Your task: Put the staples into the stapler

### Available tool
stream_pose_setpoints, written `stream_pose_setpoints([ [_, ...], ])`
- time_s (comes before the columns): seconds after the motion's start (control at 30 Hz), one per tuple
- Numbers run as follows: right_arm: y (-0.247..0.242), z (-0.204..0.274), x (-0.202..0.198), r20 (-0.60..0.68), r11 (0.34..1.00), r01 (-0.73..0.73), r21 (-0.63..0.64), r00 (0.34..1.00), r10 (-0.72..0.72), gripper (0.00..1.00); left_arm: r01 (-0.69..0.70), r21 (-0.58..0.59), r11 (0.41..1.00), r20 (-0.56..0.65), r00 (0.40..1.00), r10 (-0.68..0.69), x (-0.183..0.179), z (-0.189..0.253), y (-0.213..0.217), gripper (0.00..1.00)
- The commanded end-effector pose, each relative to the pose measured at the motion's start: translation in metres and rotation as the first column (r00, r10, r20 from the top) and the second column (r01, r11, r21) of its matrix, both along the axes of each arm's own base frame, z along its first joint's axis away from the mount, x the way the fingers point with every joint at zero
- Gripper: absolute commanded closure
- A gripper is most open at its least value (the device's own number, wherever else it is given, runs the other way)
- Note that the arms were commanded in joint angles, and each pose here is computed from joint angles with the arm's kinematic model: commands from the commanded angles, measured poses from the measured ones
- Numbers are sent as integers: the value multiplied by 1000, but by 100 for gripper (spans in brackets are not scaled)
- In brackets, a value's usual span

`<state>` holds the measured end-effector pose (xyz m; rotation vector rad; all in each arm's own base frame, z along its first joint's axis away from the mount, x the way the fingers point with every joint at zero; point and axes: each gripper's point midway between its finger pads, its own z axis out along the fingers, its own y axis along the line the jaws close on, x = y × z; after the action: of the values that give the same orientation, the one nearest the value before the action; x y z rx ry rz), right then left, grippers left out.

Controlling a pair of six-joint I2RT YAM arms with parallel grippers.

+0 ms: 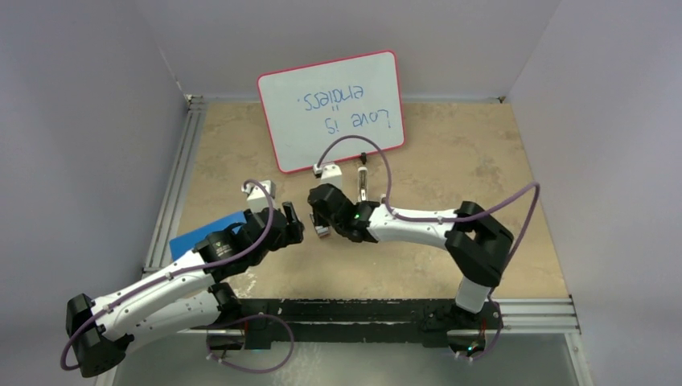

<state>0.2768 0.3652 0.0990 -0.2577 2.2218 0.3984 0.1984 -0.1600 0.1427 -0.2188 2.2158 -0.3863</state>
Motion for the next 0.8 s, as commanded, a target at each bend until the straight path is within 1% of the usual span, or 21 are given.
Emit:
stream_pose_setpoints([
  [0.0,11,-16,-9,-52,998,-15,-60,999,12,61,-34,-39,999,31,999,35,3,13,4,32],
  [0.13,20,-24,-12,-66,996,-41,-75,997,36,63,-41,-39,998,37,998,42,2,15,7,32],
  [0.37,27,-42,-16,-87,991,-66,-117,995,56,62,-39,-36,999,31,999,40,1,12,8,31],
  [0.57,26,-48,-10,-72,989,-30,-144,997,20,63,-38,-35,999,32,999,39,1,11,8,32],
  [0.67,21,-50,-5,-61,986,11,-169,998,-21,64,-38,-33,999,33,999,39,1,11,8,32],
  [0.77,20,-52,-4,-58,984,14,-179,998,-25,66,-38,-34,999,32,999,39,1,11,8,32],
])
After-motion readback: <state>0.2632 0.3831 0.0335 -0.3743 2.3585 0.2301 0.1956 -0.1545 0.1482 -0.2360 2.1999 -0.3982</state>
